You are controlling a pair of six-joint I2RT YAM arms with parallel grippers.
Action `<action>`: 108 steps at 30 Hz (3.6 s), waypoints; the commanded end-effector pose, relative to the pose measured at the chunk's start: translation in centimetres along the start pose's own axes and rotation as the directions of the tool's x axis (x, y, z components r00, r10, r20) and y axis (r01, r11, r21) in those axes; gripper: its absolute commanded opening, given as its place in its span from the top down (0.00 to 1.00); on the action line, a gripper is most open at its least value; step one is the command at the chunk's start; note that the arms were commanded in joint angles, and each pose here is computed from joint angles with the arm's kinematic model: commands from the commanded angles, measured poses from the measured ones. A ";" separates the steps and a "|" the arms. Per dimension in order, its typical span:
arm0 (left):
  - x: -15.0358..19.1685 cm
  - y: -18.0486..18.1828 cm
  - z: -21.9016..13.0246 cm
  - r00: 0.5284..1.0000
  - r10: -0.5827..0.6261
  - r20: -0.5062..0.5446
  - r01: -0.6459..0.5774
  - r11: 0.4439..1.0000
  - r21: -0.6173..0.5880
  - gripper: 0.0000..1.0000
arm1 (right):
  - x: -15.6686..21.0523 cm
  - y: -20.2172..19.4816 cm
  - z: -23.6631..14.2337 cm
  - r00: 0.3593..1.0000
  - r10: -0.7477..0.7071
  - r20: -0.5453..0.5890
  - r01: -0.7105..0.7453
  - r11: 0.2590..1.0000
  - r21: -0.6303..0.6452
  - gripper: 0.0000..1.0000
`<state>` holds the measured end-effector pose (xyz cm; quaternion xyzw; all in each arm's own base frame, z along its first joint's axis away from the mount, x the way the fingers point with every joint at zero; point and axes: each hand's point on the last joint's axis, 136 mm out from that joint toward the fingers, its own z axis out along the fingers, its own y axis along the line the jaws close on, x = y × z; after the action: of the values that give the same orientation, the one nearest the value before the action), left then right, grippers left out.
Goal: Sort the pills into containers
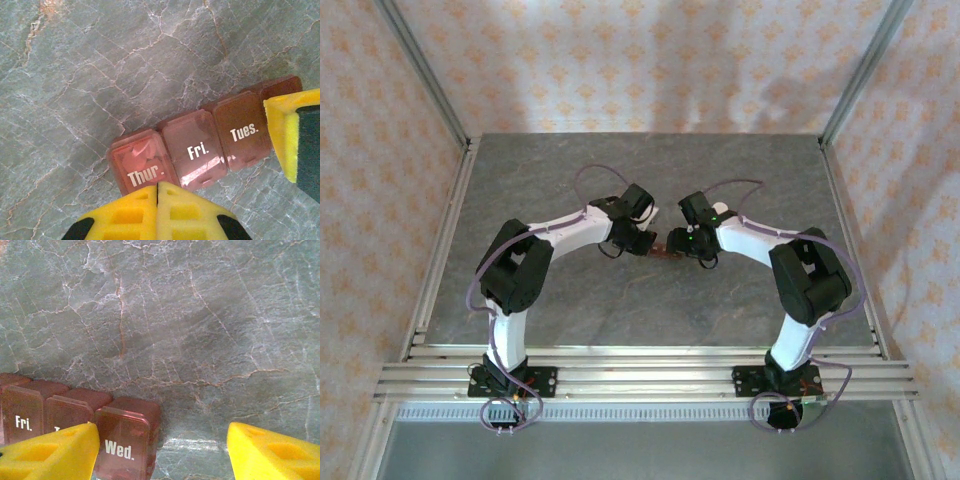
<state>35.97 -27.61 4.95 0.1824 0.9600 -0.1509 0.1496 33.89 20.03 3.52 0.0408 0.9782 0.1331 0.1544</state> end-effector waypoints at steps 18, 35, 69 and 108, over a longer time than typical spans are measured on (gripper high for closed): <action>1.6 1.3 1.8 0.998 0.033 -0.057 -0.036 0.997 -0.062 1.00 | 1.8 -2.0 1.5 0.999 0.005 -0.048 -0.001 0.996 0.085 0.32; -1.4 0.3 0.1 0.998 0.035 0.046 -0.034 0.999 -0.041 1.00 | 0.5 -0.8 0.1 0.999 -0.019 -0.033 0.021 0.998 0.067 0.32; -5.6 9.1 -28.3 0.452 0.158 0.878 0.296 0.902 -0.315 0.00 | -10.6 -7.1 -24.0 0.801 0.114 0.588 -0.204 0.975 0.088 0.00; 5.2 21.0 -16.8 0.627 0.279 0.728 0.421 0.665 -0.617 0.00 | -6.0 -25.0 -15.2 0.551 -0.011 0.835 -0.577 0.717 0.390 0.00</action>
<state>35.08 -1.69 11.71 0.0019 0.8015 0.1989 0.5639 32.25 -8.72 10.47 0.3164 0.7923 -0.2333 0.4666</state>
